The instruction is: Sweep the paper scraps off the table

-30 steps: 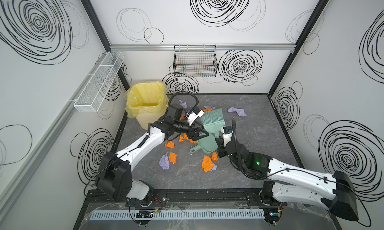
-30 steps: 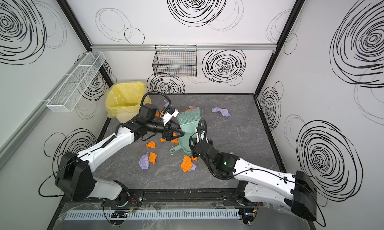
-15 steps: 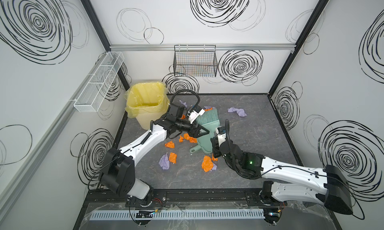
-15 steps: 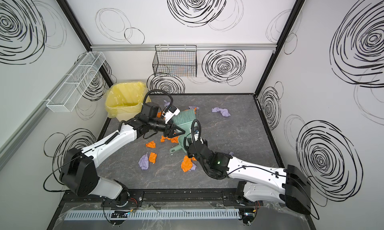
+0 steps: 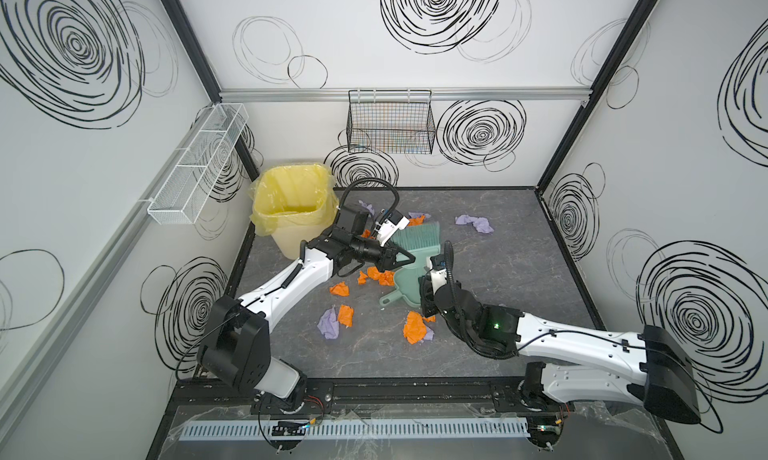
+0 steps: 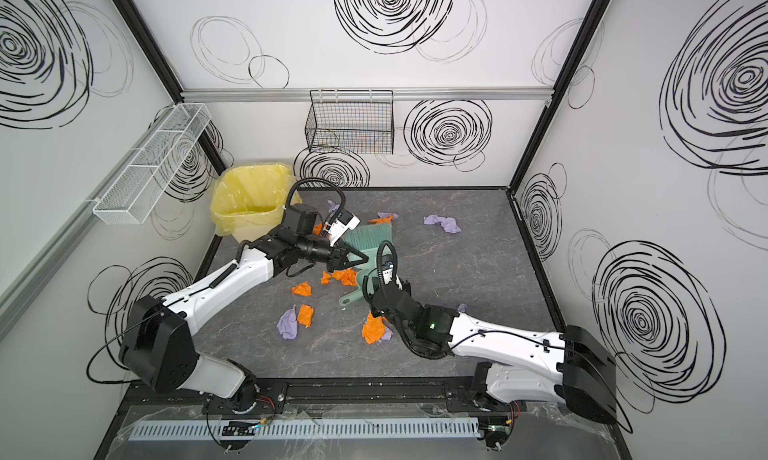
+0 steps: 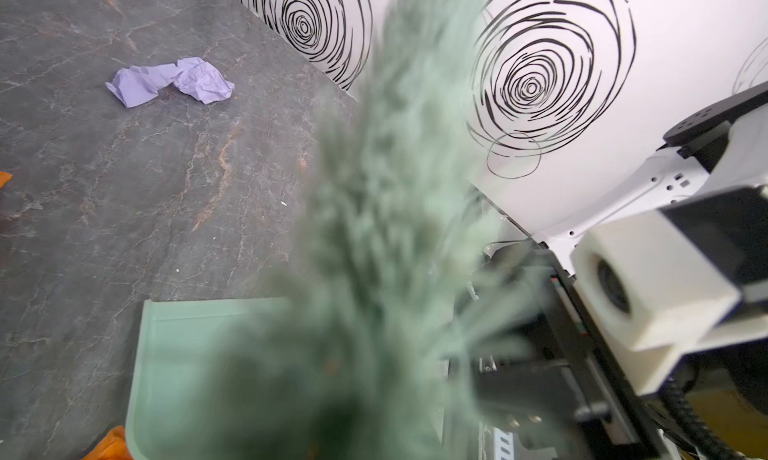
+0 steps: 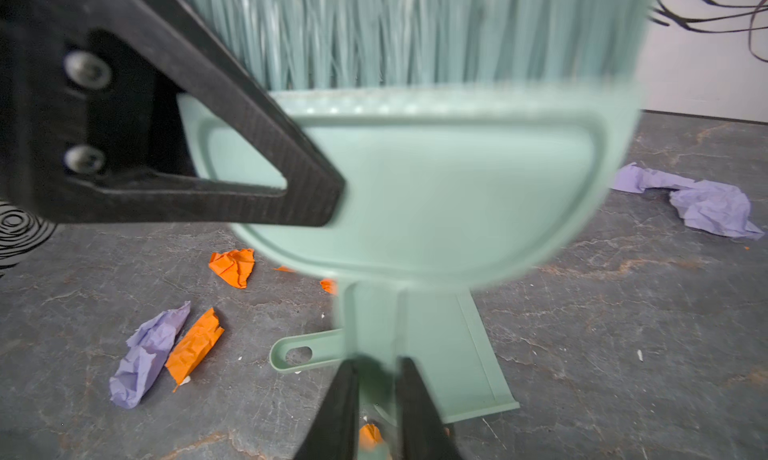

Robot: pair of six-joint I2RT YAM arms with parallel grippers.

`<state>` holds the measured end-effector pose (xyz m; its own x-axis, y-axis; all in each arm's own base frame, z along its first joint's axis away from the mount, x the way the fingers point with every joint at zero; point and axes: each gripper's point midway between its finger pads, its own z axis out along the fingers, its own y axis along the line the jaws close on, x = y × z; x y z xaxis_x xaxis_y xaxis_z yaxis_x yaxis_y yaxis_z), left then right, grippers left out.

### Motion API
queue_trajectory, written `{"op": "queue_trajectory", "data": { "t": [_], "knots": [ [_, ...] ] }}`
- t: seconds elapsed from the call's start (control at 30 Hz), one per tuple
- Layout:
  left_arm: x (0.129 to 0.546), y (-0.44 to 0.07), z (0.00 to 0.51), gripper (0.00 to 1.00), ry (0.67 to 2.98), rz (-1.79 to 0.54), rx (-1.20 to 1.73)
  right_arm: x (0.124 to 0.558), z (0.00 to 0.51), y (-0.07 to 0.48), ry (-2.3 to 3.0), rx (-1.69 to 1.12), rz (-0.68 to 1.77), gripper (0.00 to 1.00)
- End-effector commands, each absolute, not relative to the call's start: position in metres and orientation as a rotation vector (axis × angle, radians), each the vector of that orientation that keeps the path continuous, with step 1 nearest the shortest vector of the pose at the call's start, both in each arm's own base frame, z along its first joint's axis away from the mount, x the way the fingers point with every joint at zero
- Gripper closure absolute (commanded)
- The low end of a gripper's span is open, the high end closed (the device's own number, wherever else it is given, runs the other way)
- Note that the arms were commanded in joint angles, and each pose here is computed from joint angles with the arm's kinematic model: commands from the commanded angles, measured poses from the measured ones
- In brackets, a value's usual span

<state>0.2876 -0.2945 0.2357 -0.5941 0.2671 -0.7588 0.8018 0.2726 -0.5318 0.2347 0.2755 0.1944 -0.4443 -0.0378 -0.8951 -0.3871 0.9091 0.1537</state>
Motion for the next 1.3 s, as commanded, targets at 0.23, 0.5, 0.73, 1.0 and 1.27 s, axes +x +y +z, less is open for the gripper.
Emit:
{"op": "queue_trajectory", "data": {
  "t": [0.23,0.5,0.73,1.0,1.27],
  "knots": [
    [0.287,-0.291,0.262,1.0,1.892,-1.351,0.996,0.228,0.228,0.273,1.894,-0.171,0.607,0.52],
    [0.295,-0.261,0.33,1.0,1.694,-1.509,0.804,0.2,0.279,0.246,1.559,-0.11,1.054,0.36],
    [0.295,-0.239,0.38,1.0,1.517,-1.601,0.537,0.195,0.311,0.226,1.342,-0.051,1.276,0.38],
    [0.3,-0.233,0.387,1.0,1.489,-1.66,0.405,0.208,0.34,0.235,1.231,-0.017,1.387,0.39],
    [0.293,-0.232,0.396,1.0,1.471,-1.684,0.394,0.219,0.355,0.254,1.189,-0.03,1.447,0.42]
  ]
}}
